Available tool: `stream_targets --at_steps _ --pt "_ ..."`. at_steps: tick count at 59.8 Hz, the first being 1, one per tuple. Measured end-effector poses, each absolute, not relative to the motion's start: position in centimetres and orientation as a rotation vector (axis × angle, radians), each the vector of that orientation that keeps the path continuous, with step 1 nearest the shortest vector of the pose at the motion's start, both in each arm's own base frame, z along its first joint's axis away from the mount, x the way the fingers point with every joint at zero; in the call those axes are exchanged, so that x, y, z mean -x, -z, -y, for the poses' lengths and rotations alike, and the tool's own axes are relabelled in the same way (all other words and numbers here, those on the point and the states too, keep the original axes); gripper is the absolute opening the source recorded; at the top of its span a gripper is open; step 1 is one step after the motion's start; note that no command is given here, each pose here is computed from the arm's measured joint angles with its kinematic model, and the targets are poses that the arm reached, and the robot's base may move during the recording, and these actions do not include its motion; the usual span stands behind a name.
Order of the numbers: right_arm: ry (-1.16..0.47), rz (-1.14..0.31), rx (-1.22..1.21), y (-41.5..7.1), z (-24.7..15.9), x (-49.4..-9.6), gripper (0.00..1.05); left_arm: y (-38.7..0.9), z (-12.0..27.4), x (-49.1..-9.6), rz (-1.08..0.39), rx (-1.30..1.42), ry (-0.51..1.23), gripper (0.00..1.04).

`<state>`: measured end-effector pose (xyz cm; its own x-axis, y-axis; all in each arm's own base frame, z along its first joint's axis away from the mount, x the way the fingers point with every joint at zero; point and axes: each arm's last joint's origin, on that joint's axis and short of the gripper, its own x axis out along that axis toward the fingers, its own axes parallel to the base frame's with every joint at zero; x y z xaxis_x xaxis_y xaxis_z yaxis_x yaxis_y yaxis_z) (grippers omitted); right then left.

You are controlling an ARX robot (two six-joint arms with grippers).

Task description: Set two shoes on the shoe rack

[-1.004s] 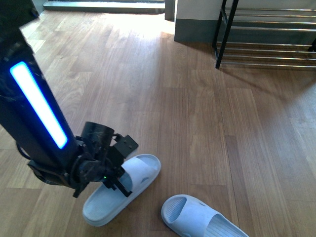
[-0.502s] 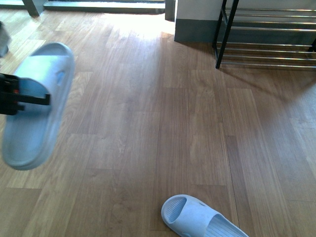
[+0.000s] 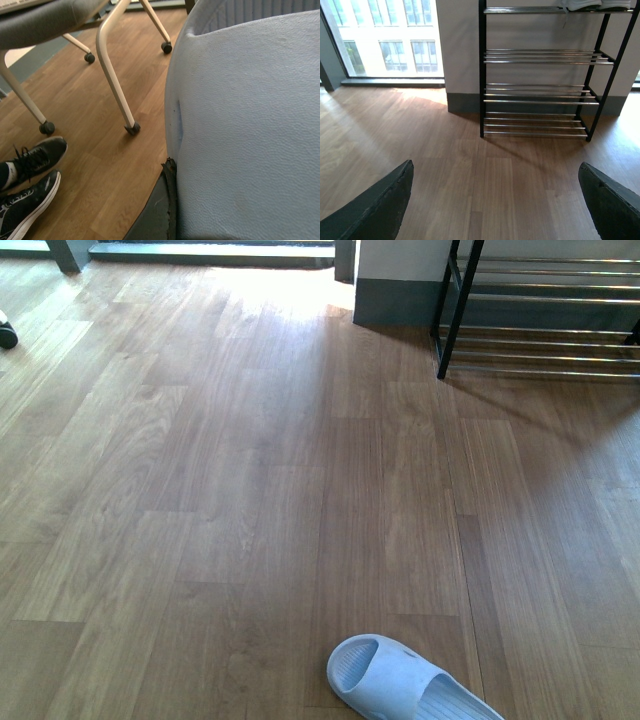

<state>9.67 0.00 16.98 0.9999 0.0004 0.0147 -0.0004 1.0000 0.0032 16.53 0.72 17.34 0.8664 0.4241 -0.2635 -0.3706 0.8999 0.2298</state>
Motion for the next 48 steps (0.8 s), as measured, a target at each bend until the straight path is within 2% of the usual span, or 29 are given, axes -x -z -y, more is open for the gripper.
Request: stream_targets --at_steps 48 --pt "-0.031 -0.005 0.006 -16.93 -0.02 -9.71 0.96 -17.40 -0.63 -16.48 -0.311 -0.181 -0.412 0.02"
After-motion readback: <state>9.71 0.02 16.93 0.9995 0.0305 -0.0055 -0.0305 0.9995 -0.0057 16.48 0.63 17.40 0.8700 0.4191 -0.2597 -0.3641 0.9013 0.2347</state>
